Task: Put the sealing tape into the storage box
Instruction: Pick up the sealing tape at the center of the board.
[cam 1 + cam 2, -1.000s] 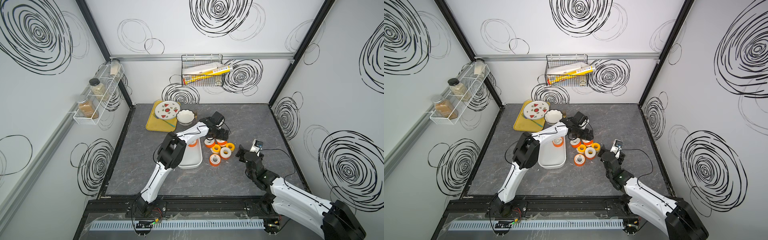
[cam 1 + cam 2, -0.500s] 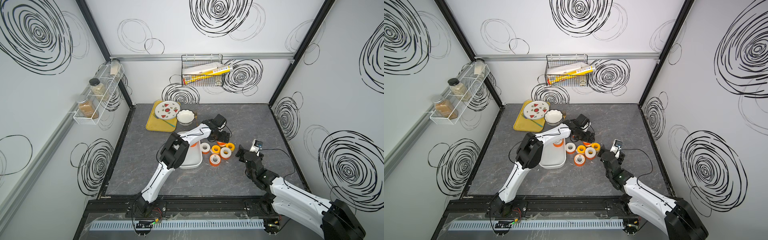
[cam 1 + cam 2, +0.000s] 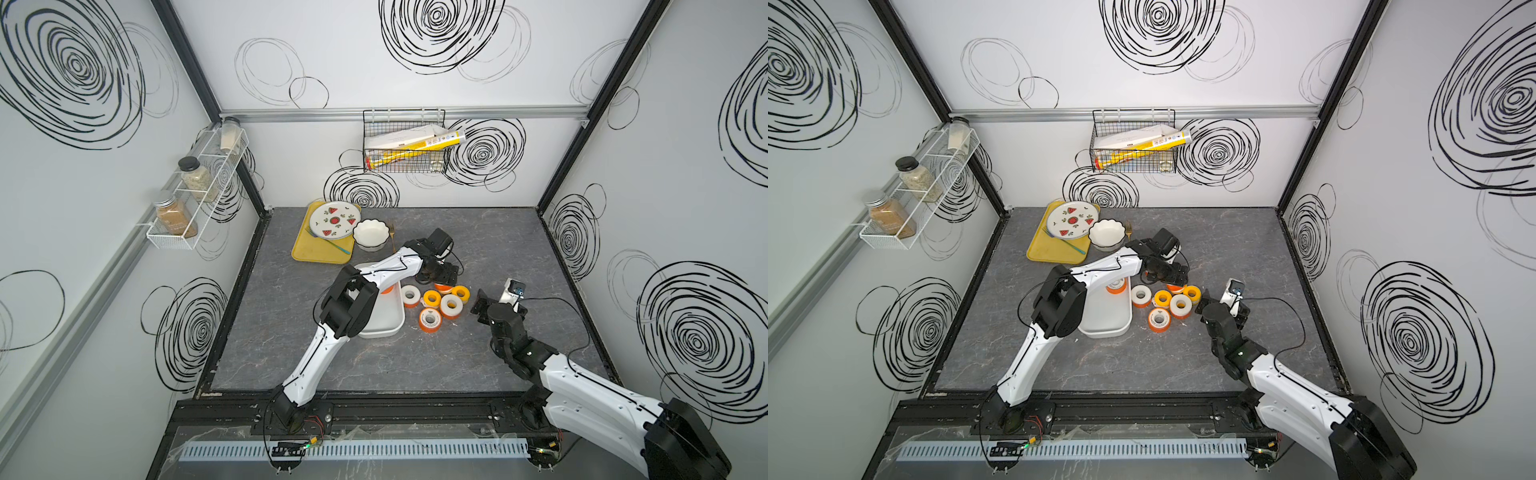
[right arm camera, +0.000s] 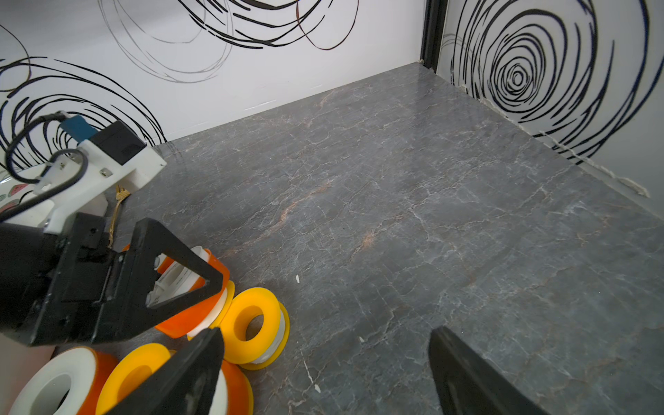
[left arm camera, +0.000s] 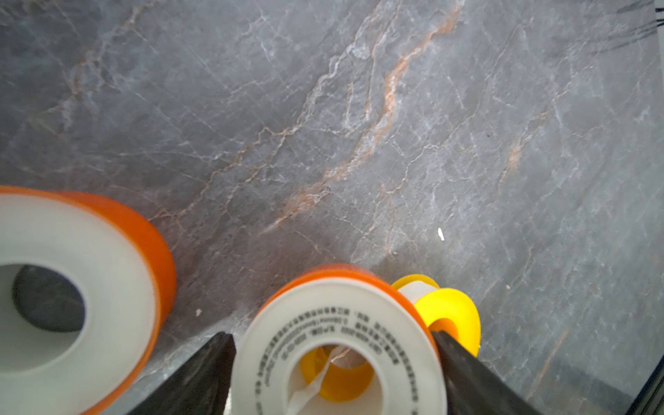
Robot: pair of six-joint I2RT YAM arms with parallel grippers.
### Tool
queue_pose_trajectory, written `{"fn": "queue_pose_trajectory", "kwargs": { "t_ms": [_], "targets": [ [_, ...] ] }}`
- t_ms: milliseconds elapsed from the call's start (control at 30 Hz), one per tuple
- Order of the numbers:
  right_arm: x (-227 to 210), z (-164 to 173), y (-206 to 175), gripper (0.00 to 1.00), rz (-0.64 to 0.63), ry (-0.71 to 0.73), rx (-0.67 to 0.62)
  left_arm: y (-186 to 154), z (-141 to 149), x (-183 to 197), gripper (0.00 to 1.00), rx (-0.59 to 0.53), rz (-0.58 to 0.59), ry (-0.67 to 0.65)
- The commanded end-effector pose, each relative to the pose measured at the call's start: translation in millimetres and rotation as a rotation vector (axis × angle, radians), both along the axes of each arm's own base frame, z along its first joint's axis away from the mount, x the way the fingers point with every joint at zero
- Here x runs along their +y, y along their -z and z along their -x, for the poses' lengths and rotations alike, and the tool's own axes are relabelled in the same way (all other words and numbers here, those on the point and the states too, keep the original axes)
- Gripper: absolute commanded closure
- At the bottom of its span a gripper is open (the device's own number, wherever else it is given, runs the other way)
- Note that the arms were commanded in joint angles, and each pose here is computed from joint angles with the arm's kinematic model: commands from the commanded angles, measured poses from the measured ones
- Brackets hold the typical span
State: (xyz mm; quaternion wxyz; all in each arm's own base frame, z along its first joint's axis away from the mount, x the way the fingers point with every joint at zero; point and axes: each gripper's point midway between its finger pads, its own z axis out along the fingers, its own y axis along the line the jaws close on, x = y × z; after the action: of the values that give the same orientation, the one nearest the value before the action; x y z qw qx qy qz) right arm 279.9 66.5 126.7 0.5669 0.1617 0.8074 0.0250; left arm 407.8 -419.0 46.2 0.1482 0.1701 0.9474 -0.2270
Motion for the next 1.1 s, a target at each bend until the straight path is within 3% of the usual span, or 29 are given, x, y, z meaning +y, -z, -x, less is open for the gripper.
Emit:
{"fn": "queue_pose_trajectory", "kwargs": {
  "t_ms": [0, 167, 767, 1067],
  "targets": [
    [0.3, -2.7, -6.9, 0.06, 0.002, 0.005, -0.007, 7.6, 1.1, -1.8, 0.12, 0.006, -0.019, 0.005],
    [0.6, -3.2, -7.2, 0.06, 0.003, 0.004, -0.007, -3.1, -0.7, -2.7, 0.25, -0.007, -0.003, -0.001],
    [-0.1, -2.7, -7.0, 0.06, 0.002, 0.007, -0.008, -88.1, -11.6, 24.0, 0.27, -0.167, -0.029, -0.074],
    [0.0, -2.8, -7.2, 0.06, 0.004, 0.006, -0.008, -117.0, -4.8, 79.3, 0.27, -0.206, -0.081, -0.167]
  ]
}}
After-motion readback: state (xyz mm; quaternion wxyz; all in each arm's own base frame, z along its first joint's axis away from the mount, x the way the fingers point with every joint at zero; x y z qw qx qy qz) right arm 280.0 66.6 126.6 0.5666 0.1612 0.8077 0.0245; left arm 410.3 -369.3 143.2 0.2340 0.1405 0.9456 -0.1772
